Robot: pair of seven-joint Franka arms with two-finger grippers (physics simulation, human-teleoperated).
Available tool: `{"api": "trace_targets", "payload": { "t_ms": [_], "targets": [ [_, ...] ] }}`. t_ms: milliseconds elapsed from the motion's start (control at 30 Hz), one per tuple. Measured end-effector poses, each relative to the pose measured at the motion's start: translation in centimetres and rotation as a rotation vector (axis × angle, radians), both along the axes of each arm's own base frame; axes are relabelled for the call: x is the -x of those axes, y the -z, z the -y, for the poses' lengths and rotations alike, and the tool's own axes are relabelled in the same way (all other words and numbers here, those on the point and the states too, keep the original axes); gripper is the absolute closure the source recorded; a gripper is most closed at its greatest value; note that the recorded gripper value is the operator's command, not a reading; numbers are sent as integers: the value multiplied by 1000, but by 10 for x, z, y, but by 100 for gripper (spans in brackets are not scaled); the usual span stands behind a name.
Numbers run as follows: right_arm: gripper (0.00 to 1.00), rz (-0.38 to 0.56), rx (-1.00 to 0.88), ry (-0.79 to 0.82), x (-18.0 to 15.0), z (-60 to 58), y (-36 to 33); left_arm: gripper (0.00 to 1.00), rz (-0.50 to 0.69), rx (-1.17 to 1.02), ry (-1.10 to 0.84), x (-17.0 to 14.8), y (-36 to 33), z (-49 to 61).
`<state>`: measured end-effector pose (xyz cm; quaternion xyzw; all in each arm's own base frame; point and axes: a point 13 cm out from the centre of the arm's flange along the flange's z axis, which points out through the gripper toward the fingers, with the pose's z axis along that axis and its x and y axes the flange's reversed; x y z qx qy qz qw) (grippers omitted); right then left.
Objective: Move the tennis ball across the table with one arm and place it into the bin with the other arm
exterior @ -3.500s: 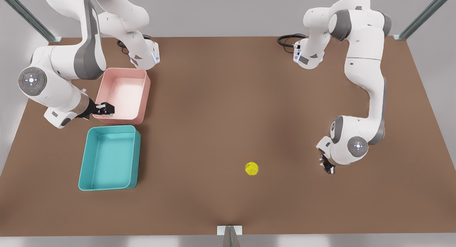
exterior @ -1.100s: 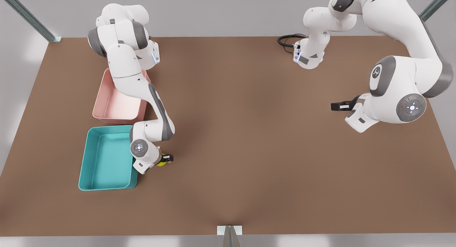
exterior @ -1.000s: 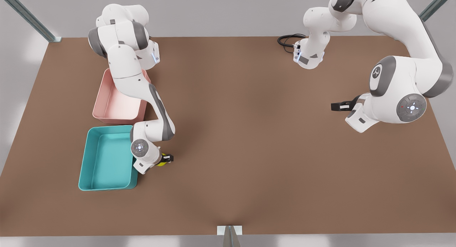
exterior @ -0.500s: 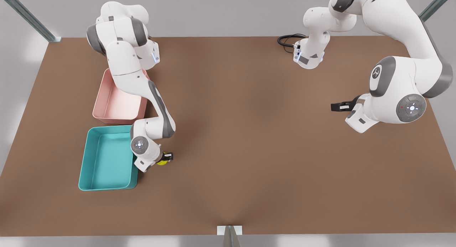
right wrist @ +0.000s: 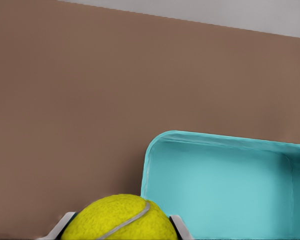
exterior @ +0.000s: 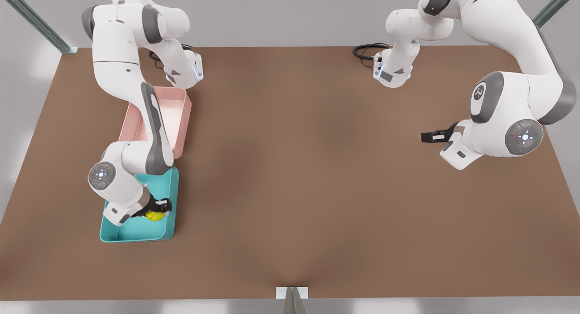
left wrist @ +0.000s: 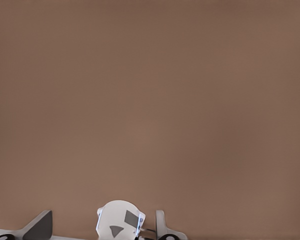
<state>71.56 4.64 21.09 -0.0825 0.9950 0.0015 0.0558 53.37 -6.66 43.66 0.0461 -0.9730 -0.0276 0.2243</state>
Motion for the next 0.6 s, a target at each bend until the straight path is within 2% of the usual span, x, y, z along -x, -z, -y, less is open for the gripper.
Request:
{"api": "trace_targets", "payload": {
  "t_ms": [67, 100, 133, 367, 467, 600],
  "targets": [
    [41, -37, 20, -2, 5, 38, 16, 0, -2, 0, 0, 0, 2, 0],
    [10, -52, 27, -9, 7, 52, 23, 0, -4, -1, -1, -1, 2, 0],
    [0, -66, 31, -17, 9, 62, 29, 0, -4, -1, -1, -1, 3, 0],
    [0, -110, -5, -94, 14, 56, 40, 0, -4, -2, -2, -1, 3, 0],
    [0, -121, -22, -113, 0, 22, -25, 0, -4, -2, -3, -1, 3, 0],
    [0, -105, 80, -197, 20, -52, -172, 0, -3, -2, -1, -1, 3, 1]
  ]
}}
